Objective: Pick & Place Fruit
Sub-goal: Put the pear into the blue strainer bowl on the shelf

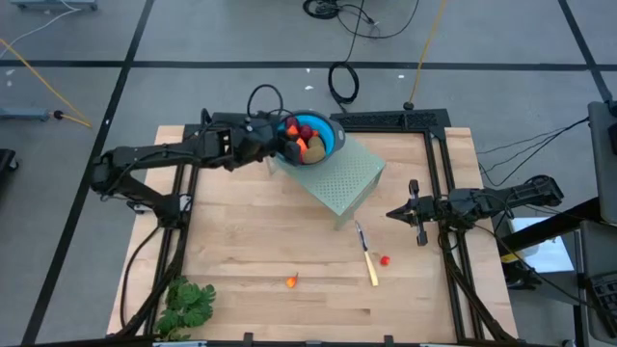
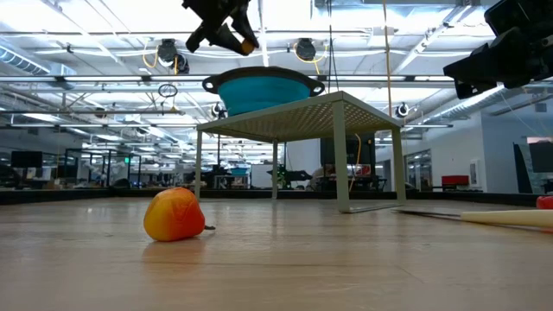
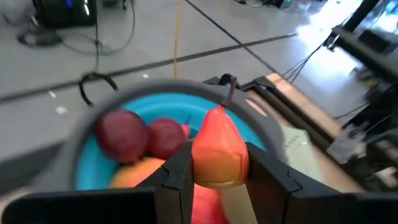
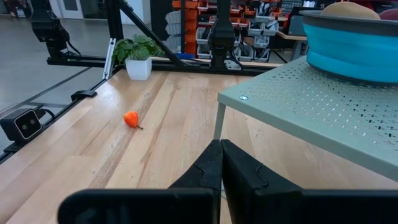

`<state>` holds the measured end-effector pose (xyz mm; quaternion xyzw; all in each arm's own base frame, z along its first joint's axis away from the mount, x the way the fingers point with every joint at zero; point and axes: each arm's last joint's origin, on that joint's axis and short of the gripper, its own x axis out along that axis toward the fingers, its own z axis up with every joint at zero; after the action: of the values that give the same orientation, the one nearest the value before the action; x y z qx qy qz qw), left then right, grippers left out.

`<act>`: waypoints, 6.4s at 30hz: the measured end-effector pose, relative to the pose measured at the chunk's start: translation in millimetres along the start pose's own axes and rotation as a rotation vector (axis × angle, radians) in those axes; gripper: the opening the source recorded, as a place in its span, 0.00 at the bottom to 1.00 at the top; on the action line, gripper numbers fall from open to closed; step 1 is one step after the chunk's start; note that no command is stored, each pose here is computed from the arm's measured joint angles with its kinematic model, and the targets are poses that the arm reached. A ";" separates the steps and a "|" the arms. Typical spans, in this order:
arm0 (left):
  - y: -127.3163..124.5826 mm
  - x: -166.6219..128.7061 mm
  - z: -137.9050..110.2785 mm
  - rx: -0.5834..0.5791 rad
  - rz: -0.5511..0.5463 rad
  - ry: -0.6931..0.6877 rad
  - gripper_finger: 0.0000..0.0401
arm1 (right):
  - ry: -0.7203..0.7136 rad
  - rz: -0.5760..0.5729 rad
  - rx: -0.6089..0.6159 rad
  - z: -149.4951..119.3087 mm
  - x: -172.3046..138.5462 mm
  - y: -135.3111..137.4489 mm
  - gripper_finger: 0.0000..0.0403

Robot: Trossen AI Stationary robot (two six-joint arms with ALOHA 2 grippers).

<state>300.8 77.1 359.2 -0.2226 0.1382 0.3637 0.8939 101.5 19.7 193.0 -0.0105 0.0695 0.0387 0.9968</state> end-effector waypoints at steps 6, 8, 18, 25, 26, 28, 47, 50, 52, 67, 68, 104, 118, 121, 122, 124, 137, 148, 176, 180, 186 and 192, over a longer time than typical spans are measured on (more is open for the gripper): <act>5.5 2.8 2.6 0.146 0.011 0.003 0.28 | 0.000 0.000 0.000 0.0 0.0 0.0 0.00; 7.7 3.7 1.9 0.152 0.003 0.027 0.28 | 0.000 -0.001 0.000 0.0 0.0 0.0 0.00; 14.7 7.7 -9.8 0.179 0.050 0.145 0.28 | 0.000 -0.006 0.007 0.0 0.0 -0.2 0.00; 13.4 15.8 -16.0 0.258 0.057 0.174 0.28 | 0.000 -0.007 0.007 0.0 0.0 -0.2 0.00; 12.7 18.6 -17.1 0.283 0.055 0.175 0.28 | 0.000 -0.007 0.007 0.0 0.0 -0.2 0.00; 13.1 20.6 -19.3 0.337 0.057 0.191 0.28 | 0.000 -0.007 0.008 0.0 0.0 -0.2 0.00; 21.4 26.3 -19.6 0.392 0.069 0.232 0.28 | -0.001 -0.007 0.011 0.1 0.0 -0.2 0.00; 21.5 26.3 -19.6 0.406 0.068 0.233 0.28 | -0.001 -0.007 0.011 0.1 0.0 -0.2 0.00; 21.5 26.2 -19.5 0.411 0.067 0.233 0.28 | -0.001 -0.007 0.011 0.0 0.0 -0.2 0.00; 22.9 39.7 -25.0 0.482 0.076 0.257 0.28 | -0.001 -0.007 0.011 0.1 0.0 -0.2 0.00; 22.1 40.6 -24.3 0.479 0.072 0.245 0.28 | -0.001 -0.006 0.011 0.1 0.0 -0.2 0.00; 20.6 34.0 -7.8 0.479 0.137 0.166 0.59 | -0.001 -0.004 0.012 0.1 0.0 -0.1 0.00; -0.2 12.0 27.6 0.343 0.086 0.063 0.60 | -0.001 0.000 0.012 0.1 0.0 0.0 0.00; -5.3 7.9 30.7 0.321 0.069 0.047 0.60 | -0.001 0.001 0.012 0.1 0.0 0.0 0.00; -7.1 6.7 31.1 0.315 0.062 0.043 0.60 | -0.001 0.001 0.012 0.1 0.0 0.0 0.00; -9.9 4.6 30.2 0.313 0.048 0.045 0.60 | -0.001 0.001 0.012 0.1 0.0 0.0 0.00; -19.5 -11.9 16.3 0.219 -0.128 0.216 0.44 | -0.001 0.001 0.008 0.1 0.0 0.0 0.00; -44.6 -27.8 0.1 0.289 -0.250 0.254 0.06 | -0.001 0.001 0.008 0.1 0.0 0.0 0.00; -45.1 -34.3 -75.2 0.244 -0.508 0.295 0.00 | 0.007 0.001 0.033 -0.4 1.0 0.2 0.00; -28.8 -40.4 -80.4 0.228 -0.544 0.284 0.01 | 0.014 0.001 0.042 -0.9 1.8 0.3 0.00; 0.1 -61.5 -84.8 0.222 -0.563 0.251 0.01 | 0.025 0.000 0.100 -1.8 2.7 0.4 0.00; 27.1 -83.9 -92.3 0.212 -0.602 0.181 0.01 | 0.022 -0.002 0.138 -1.4 2.9 0.4 0.00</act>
<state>215.2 -1.1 305.8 -0.1906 0.1822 0.0457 0.9635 104.1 20.3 191.2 0.0578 0.0830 0.0325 0.9943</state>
